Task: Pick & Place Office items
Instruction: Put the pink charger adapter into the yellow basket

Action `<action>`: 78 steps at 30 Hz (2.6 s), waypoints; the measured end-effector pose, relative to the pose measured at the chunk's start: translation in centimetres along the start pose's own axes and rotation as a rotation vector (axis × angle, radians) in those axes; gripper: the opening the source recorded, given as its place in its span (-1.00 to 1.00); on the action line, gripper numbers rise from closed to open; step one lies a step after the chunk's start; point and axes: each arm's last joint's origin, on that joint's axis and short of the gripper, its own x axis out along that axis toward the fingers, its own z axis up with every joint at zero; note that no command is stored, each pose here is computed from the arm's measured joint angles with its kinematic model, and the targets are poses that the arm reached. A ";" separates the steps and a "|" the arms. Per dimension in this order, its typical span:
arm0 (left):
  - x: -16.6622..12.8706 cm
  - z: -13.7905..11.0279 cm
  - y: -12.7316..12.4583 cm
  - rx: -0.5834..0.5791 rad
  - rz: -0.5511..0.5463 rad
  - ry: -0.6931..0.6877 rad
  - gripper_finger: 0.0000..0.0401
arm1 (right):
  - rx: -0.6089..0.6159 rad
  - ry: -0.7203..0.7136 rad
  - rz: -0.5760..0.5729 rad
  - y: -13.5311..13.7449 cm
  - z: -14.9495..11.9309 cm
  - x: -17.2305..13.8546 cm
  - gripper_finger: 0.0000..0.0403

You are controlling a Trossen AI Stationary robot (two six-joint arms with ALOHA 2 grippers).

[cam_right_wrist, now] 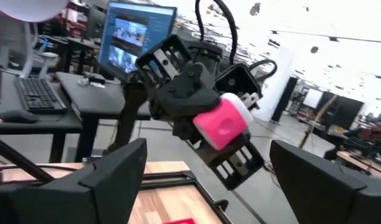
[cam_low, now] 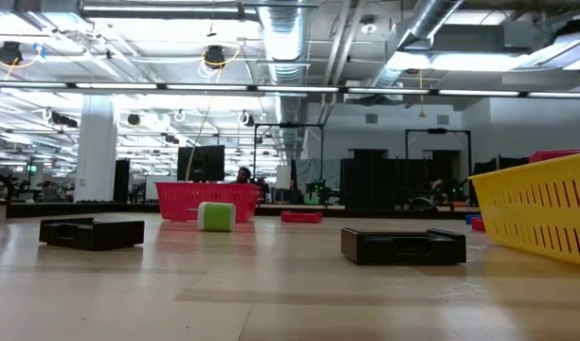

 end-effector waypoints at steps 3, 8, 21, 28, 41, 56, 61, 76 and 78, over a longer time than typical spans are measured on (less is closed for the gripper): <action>0.0 -0.1 0.0 -0.002 0.000 0.004 -0.31 | 0.005 -0.009 0.004 -0.1 0.0 0.5 0.74; 0.2 -0.4 -0.4 -0.025 -0.007 0.008 -0.31 | -0.002 -0.011 -0.002 -0.3 -0.1 1.1 0.78; 0.3 -0.6 -0.4 -0.035 -0.011 0.013 -0.31 | 0.011 -0.046 0.028 -0.6 -0.3 2.6 0.78; 0.4 -0.7 -0.3 -0.037 -0.006 0.016 -0.31 | 0.024 -0.046 0.022 -0.8 -0.4 3.0 0.78; 0.4 -0.7 -0.3 -0.040 -0.006 0.015 -0.31 | 0.015 -0.062 0.040 -1.0 -0.5 3.7 0.78; 0.4 -0.7 -0.3 -0.040 -0.006 0.015 -0.31 | 0.049 -0.023 0.056 -0.8 -1.4 4.5 0.57; 0.4 -0.7 -0.3 -0.040 -0.005 0.015 -0.31 | 0.050 -0.023 0.056 -0.8 -1.4 4.5 0.50; 0.4 -0.8 -0.4 -0.041 -0.009 0.017 -0.31 | 0.046 -0.022 0.046 -1.0 -1.4 4.7 0.48; 0.4 -0.8 -0.4 -0.042 -0.009 0.018 -0.31 | 0.046 -0.022 0.045 -1.0 -1.4 4.7 0.48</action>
